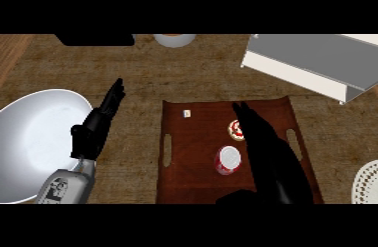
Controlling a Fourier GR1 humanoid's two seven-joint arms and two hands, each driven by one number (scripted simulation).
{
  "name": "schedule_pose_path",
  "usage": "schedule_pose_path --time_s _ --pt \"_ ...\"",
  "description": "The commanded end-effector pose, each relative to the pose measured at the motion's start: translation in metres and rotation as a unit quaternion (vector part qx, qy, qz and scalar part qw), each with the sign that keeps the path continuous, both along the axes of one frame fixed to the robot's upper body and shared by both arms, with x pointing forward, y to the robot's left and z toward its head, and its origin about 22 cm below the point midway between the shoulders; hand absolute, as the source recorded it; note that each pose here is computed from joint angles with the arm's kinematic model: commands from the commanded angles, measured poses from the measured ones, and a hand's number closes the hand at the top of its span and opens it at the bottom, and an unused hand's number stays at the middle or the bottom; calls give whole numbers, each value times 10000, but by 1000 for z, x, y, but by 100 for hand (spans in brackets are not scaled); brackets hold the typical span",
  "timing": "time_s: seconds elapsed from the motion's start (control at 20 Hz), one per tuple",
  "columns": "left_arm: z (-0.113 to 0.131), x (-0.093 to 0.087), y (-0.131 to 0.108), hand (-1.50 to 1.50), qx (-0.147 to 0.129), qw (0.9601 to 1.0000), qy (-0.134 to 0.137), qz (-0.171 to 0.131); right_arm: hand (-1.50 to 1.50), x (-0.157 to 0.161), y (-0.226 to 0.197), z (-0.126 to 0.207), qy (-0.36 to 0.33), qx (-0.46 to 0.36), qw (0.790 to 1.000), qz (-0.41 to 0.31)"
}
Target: Pick the can from the tray and place it in the tiered shelf
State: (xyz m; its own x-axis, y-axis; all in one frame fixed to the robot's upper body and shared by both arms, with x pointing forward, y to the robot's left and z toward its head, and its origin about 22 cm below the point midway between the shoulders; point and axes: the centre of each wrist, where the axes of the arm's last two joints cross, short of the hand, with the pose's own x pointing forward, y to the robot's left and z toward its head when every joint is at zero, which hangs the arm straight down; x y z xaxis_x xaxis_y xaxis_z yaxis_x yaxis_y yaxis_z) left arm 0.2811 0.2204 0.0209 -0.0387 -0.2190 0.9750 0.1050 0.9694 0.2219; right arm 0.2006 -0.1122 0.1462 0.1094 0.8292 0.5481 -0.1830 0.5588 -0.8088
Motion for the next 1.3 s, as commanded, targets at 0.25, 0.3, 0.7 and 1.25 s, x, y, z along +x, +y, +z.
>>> schedule_pose_path --time_s 0.25,0.3,0.7,1.25 --pt "-8 12 -7 0 59 10000 -23 76 -150 -1 11 -1 604 -267 9959 -618" --pt "15 9 -6 0 3 9999 51 125 -150 -4 8 -8 576 -257 9956 -694" --pt "-10 -7 9 0 99 9999 112 53 -150 12 20 -18 693 -447 9941 -702" --pt "-5 6 13 0 77 9999 38 100 -150 17 29 -57 873 -602 9918 -711"
